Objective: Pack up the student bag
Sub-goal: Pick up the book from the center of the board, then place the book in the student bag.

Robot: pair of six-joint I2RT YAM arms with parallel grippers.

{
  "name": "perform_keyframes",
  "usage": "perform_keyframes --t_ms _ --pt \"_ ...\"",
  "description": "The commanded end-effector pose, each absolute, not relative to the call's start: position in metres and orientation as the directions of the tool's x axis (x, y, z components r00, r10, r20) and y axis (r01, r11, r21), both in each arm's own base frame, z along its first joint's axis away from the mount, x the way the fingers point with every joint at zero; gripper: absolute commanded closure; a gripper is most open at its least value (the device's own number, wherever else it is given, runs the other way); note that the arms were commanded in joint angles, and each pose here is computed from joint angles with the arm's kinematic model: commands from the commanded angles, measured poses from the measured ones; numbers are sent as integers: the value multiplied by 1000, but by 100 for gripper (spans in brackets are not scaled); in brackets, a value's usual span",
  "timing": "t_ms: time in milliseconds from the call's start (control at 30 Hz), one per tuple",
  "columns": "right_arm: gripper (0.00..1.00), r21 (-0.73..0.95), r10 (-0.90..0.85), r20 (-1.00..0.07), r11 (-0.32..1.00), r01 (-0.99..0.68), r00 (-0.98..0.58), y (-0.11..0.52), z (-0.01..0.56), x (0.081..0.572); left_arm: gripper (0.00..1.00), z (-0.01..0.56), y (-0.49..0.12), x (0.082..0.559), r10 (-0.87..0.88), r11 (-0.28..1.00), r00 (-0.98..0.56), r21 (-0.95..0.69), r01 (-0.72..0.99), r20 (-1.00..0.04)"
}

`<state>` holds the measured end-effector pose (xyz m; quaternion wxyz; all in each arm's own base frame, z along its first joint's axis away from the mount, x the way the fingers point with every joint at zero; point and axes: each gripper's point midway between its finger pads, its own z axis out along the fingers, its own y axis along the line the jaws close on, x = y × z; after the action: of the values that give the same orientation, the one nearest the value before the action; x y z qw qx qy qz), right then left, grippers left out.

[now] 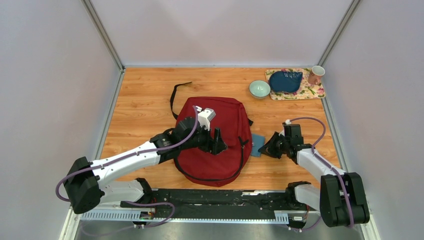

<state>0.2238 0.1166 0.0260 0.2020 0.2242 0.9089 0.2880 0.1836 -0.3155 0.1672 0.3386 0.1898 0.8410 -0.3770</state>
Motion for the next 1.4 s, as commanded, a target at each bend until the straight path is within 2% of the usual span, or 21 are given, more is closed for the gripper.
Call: perform_keyframes --t_ms 0,200,333,400,567,767,900,1367 --pt "100 625 522 -266 733 268 -810 117 33 229 18 179 -313 184 20 634 -679 -516 576 -734" --pt "100 580 531 -325 766 279 -783 104 48 225 17 181 -308 187 1 648 -667 -507 568 -745" --pt "100 550 543 -438 792 264 -717 87 81 225 14 186 -303 192 -24 666 -649 -497 557 -760" --pt "100 536 543 -459 800 268 -703 82 90 219 14 188 -299 195 -44 678 -637 -491 547 -770" --pt "100 623 562 -535 767 156 -630 90 145 215 14 200 -292 200 -122 676 -589 -501 540 -799" --pt "100 768 557 -512 638 -58 -653 128 198 205 13 223 -291 204 -224 633 -517 -526 567 -826" --pt "100 839 525 -485 504 -204 -700 154 231 200 9 237 -295 204 -271 584 -485 -542 604 -832" --pt "100 884 437 -458 318 -343 -774 191 270 186 9 262 -325 207 -392 369 -516 -644 670 -761"
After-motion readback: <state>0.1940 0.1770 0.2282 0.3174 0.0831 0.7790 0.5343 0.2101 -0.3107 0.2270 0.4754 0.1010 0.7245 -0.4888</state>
